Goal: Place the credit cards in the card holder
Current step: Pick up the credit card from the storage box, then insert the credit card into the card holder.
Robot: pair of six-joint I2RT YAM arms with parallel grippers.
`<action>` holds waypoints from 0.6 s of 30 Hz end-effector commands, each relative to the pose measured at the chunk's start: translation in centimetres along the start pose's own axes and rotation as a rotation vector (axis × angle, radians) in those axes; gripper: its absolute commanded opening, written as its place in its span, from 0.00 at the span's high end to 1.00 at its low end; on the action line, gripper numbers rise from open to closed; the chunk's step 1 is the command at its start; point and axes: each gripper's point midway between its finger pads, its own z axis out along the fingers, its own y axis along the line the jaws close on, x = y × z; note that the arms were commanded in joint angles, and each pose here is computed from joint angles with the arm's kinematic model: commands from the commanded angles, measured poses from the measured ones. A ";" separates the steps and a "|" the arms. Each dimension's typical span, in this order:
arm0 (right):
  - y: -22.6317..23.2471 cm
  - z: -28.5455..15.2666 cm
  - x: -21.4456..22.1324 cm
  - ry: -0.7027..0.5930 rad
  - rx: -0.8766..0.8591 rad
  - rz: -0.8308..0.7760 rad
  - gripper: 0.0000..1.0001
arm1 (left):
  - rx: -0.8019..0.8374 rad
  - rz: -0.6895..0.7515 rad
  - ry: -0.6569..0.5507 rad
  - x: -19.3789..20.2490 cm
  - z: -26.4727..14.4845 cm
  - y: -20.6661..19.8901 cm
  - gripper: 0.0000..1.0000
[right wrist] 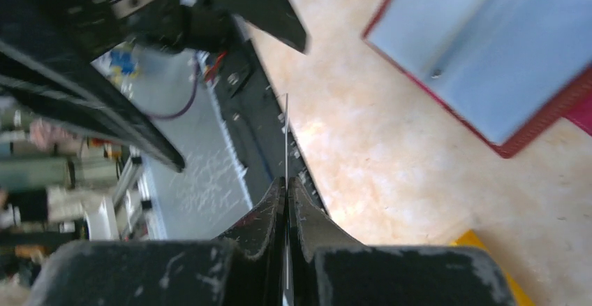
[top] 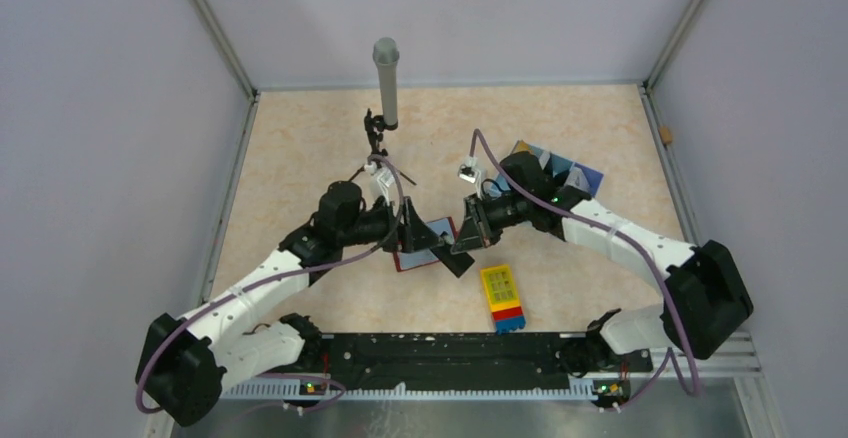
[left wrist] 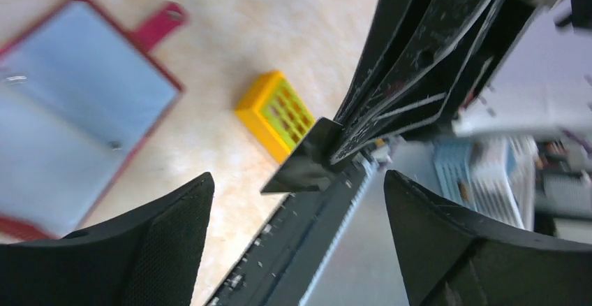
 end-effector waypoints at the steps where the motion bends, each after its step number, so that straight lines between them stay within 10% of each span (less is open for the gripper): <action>1: -5.6 2.1 -2.6 -0.146 0.201 0.152 1.00 | -0.348 -0.085 -0.214 -2.7 -1.6 6.8 0.08; 8: -10.0 5.0 -4.1 -0.179 0.270 0.243 1.00 | -0.647 -0.236 -0.296 -1.3 -4.0 14.1 0.08; 18: -13.2 7.4 -3.9 -0.151 0.291 0.252 1.00 | -0.677 -0.333 -0.289 0.1 -4.0 17.6 0.26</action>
